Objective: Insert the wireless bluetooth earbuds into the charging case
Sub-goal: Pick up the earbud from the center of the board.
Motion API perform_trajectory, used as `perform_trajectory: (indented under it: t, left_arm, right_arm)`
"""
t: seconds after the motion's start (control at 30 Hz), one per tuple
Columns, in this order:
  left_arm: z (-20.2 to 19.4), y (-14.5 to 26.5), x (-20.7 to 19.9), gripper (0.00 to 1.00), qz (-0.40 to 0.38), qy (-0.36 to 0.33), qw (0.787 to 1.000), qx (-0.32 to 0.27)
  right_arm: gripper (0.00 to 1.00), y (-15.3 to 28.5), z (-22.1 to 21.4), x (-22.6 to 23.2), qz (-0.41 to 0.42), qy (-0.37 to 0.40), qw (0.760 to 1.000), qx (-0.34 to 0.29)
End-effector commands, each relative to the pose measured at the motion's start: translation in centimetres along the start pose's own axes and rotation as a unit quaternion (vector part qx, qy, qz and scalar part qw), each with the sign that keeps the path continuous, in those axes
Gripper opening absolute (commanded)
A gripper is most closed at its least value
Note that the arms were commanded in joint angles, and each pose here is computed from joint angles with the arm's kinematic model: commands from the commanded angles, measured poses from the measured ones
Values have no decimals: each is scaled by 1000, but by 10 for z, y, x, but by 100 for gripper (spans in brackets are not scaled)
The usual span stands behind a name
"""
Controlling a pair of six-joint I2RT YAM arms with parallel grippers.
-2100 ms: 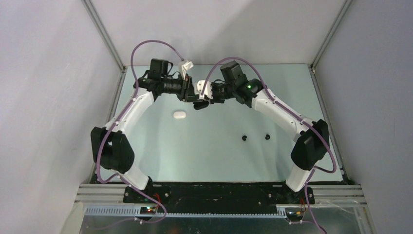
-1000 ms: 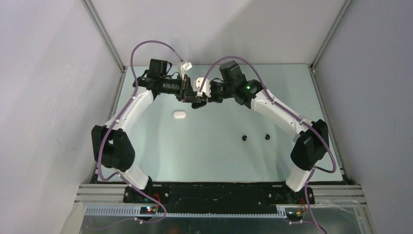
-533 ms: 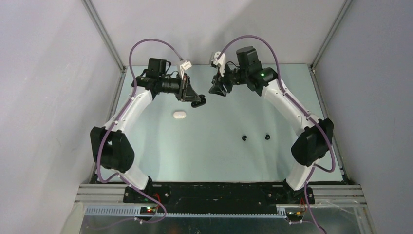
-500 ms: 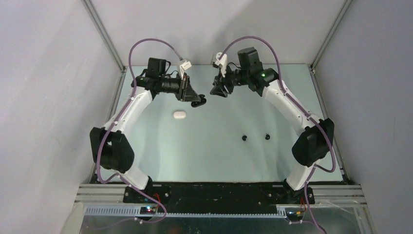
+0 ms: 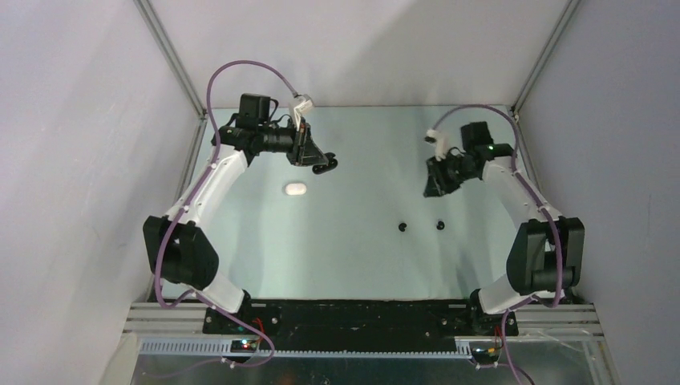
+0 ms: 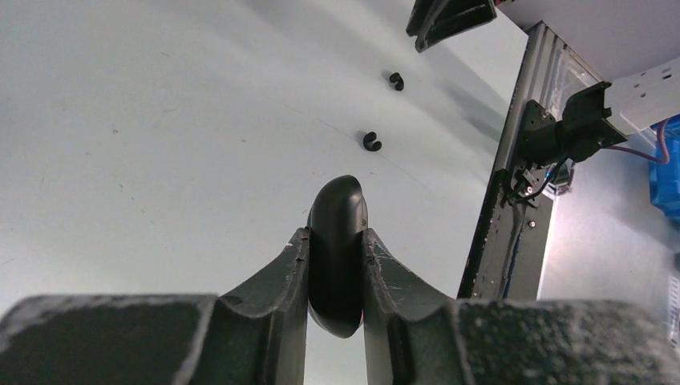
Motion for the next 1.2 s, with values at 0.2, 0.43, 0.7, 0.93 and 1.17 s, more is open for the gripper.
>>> perform_trajectory:
  t: [0.2, 0.43, 0.7, 0.93, 1.17]
  left_arm:
    - [14, 12, -7, 0, 27, -30, 999, -12]
    - [10, 13, -7, 0, 37, -27, 999, -6]
    - [11, 15, -7, 0, 47, -31, 998, -4]
    - [7, 17, -9, 0, 54, -30, 998, 0]
    - [8, 16, -8, 0, 56, -31, 998, 1]
  right_arm:
    - [29, 9, -82, -88, -133, -368, 920, 27]
    - [29, -12, -93, -99, -131, -358, 922, 63]
    - [34, -36, -95, -90, -127, -360, 920, 93]
    - [32, -42, -99, -94, -168, -395, 898, 99]
    - [29, -49, -100, -89, -158, -396, 898, 109]
Point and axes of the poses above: each gripper's point midway between its finger pads, its own y axis back along the fingers, its own x axis along the line the jaws close on, z = x × y, the point moved 8 cm from there along y, back along the fingers, and after that the axes turned 14 degrees about -y, right-handed, at the moved point
